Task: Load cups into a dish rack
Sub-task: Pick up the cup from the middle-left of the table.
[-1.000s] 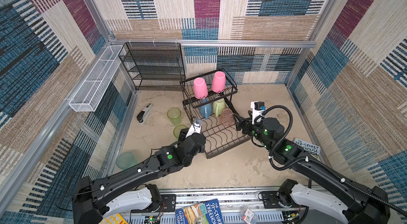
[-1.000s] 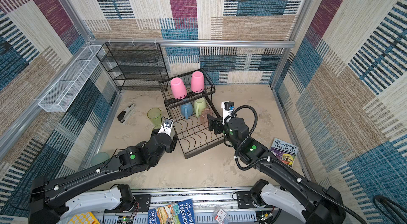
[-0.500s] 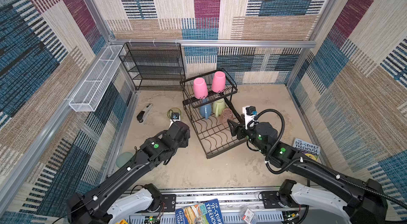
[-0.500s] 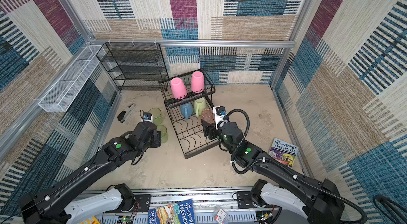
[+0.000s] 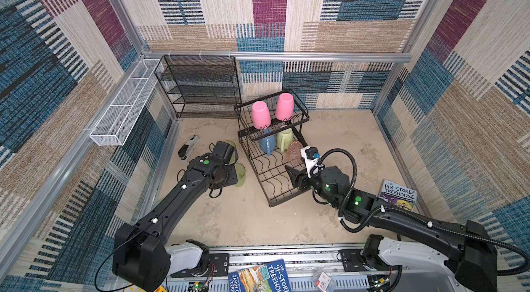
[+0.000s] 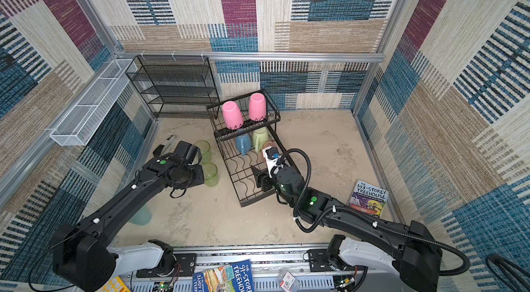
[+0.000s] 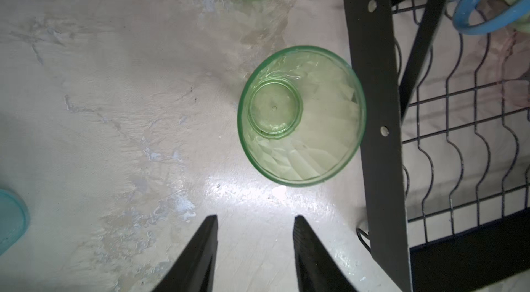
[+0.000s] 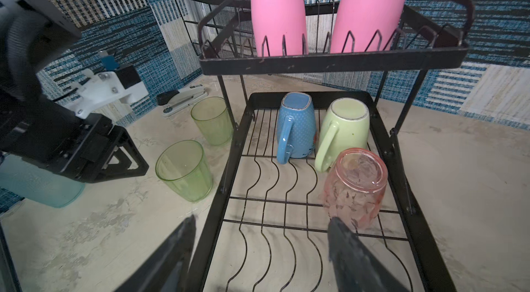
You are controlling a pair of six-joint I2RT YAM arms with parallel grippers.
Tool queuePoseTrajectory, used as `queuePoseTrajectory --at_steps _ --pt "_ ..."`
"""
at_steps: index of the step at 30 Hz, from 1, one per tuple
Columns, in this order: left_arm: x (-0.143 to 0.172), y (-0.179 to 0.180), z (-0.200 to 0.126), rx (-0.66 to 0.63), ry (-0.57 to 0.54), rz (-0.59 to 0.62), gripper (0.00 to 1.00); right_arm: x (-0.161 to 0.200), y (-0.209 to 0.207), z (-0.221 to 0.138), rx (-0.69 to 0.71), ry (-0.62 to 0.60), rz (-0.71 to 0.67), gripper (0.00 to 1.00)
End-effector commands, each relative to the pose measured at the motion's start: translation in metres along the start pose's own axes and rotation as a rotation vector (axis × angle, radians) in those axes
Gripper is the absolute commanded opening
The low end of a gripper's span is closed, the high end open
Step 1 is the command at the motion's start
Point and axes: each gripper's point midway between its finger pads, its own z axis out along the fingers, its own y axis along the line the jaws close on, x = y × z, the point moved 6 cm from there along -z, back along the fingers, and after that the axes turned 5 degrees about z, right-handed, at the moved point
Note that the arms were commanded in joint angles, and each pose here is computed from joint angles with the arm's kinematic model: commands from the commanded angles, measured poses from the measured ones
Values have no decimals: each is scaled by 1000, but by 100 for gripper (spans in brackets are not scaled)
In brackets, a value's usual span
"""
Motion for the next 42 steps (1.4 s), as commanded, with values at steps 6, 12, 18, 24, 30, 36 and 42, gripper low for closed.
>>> queuePoseTrajectory --at_steps 6,12,18,24,30,36,42 --pt "-14 3 17 3 57 -38 41 -3 6 0 -5 -38 -1 73" --pt "-28 2 30 -4 64 -49 40 -2 4 -3 8 -41 -4 73" --pt "-33 7 44 -32 74 -59 36 -1 2 -5 20 -41 -4 73" --pt "-34 8 56 -36 80 -65 31 -1 1 -6 25 -39 -3 73" --pt "-33 9 61 -33 68 -71 20 -1 0 -6 34 -35 -2 73" --pt "-29 11 60 -29 60 -72 12 -2 1 -5 39 -34 2 73" --pt "-21 14 42 -7 30 -63 6 -4 1 -5 42 -32 19 73"
